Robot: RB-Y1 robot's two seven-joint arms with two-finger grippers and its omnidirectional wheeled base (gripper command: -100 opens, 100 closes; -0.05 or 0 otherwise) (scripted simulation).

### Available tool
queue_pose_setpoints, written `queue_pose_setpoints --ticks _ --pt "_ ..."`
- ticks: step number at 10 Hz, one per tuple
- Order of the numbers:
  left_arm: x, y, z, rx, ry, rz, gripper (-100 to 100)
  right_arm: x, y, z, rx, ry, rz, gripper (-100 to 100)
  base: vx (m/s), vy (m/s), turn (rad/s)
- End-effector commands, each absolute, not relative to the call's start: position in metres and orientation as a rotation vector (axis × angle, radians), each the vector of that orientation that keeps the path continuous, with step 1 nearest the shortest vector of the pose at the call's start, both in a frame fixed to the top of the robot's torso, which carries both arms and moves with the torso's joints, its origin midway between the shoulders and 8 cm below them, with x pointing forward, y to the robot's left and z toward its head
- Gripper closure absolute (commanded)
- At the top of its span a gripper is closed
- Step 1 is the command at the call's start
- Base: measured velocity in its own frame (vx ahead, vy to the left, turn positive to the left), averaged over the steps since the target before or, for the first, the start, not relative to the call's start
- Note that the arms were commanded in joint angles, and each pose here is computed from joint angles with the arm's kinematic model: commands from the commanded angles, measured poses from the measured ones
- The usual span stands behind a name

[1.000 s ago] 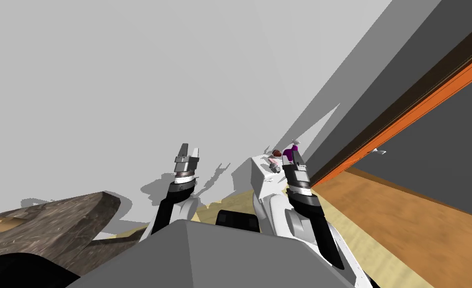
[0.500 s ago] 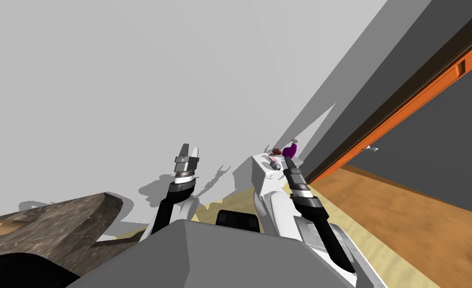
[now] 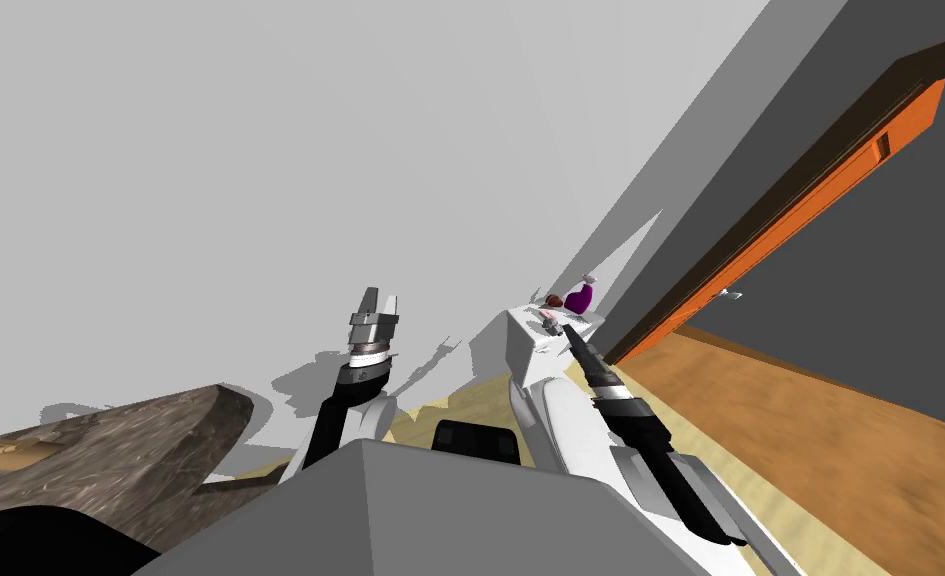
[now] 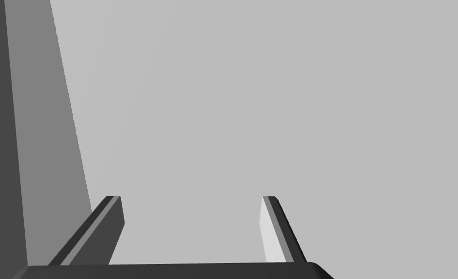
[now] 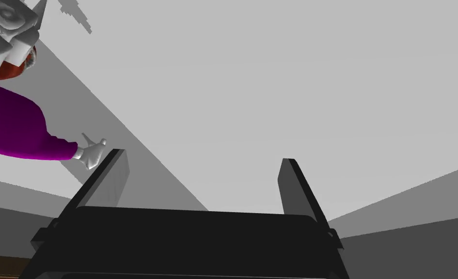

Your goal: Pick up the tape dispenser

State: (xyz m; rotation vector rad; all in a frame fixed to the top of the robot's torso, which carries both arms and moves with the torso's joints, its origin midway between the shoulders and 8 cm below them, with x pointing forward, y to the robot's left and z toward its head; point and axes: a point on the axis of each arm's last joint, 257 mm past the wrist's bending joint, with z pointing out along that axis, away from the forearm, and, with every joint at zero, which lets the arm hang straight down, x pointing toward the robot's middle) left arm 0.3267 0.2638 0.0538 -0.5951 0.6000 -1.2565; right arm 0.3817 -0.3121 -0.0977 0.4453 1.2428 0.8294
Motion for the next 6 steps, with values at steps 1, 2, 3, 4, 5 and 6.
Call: queue_pose_setpoints --ticks 1,2,3,4,5,6 --pt "0.327 0.264 0.054 -0.595 0.600 -1.257 0 0.380 -0.327 -0.120 0.404 1.331 0.730 -100 -0.041 0.060 -0.035" --pt "0.327 0.264 0.054 -0.595 0.600 -1.257 0 0.380 -0.340 -0.135 0.379 1.382 0.662 -100 -0.050 0.069 -0.039" --pt "0.327 0.264 0.054 -0.595 0.600 -1.257 0 0.380 -0.340 -0.134 0.363 1.392 0.659 -100 -0.032 0.051 -0.016" --pt "0.327 0.264 0.054 -0.595 0.600 -1.257 0 0.380 -0.353 -0.147 0.328 1.445 0.587 -100 -0.027 0.054 -0.010" --pt "0.327 0.264 0.054 -0.595 0.600 -1.257 0 0.379 -0.368 -0.160 0.294 1.494 0.514 -100 -0.029 0.070 -0.029" --pt "0.327 0.264 0.054 -0.595 0.600 -1.257 0 0.380 -0.368 -0.159 0.279 1.501 0.511 -100 -0.023 0.052 -0.013"
